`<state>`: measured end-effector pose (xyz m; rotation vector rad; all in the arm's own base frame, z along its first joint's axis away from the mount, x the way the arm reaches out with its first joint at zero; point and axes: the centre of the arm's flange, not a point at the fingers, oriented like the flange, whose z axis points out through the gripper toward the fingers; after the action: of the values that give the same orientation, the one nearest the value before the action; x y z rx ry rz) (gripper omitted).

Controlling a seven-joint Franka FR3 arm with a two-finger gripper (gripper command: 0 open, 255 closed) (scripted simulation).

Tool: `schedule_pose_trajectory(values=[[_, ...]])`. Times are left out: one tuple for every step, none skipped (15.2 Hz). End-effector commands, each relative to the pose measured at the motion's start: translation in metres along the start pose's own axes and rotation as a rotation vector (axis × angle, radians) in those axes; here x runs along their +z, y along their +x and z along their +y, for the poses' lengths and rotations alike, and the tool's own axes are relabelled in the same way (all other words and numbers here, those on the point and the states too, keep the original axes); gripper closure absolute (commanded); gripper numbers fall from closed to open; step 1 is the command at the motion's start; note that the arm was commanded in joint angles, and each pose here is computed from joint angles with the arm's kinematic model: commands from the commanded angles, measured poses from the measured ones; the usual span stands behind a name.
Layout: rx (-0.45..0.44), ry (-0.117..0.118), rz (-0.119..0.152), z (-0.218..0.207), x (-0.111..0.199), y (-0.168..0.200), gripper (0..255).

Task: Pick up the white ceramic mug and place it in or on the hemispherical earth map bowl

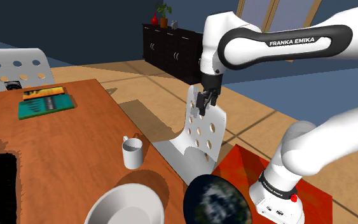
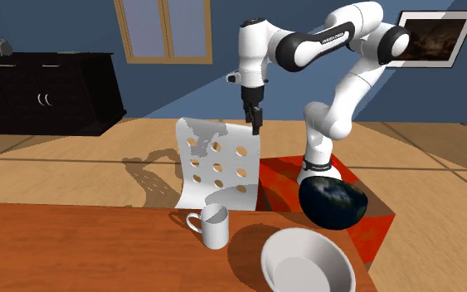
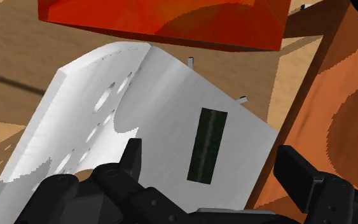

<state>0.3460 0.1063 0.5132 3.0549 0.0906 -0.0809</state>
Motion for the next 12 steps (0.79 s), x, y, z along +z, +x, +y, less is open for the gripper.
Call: schedule_pose_trajectory(values=[[0.008, 0.007, 0.007, -0.022, 0.007, 0.011, 0], [0.011, 0.010, 0.011, -0.033, 0.011, 0.017, 0], [0.014, 0.013, 0.014, -0.043, 0.015, 0.023, 0], [0.017, 0.016, 0.017, -0.054, 0.019, 0.029, 0], [0.020, 0.019, 0.020, -0.064, 0.023, 0.034, 0], [0.023, 0.022, 0.024, -0.075, 0.026, 0.040, 0], [0.027, 0.025, 0.027, -0.085, 0.030, 0.046, 0], [0.030, 0.028, 0.030, -0.096, 0.034, 0.052, 0], [0.033, 0.031, 0.034, -0.106, 0.037, 0.058, 0], [0.036, 0.034, 0.037, -0.117, 0.041, 0.064, 0], [0.039, 0.037, 0.040, -0.127, 0.044, 0.070, 0], [0.043, 0.040, 0.043, -0.138, 0.047, 0.076, 0]])
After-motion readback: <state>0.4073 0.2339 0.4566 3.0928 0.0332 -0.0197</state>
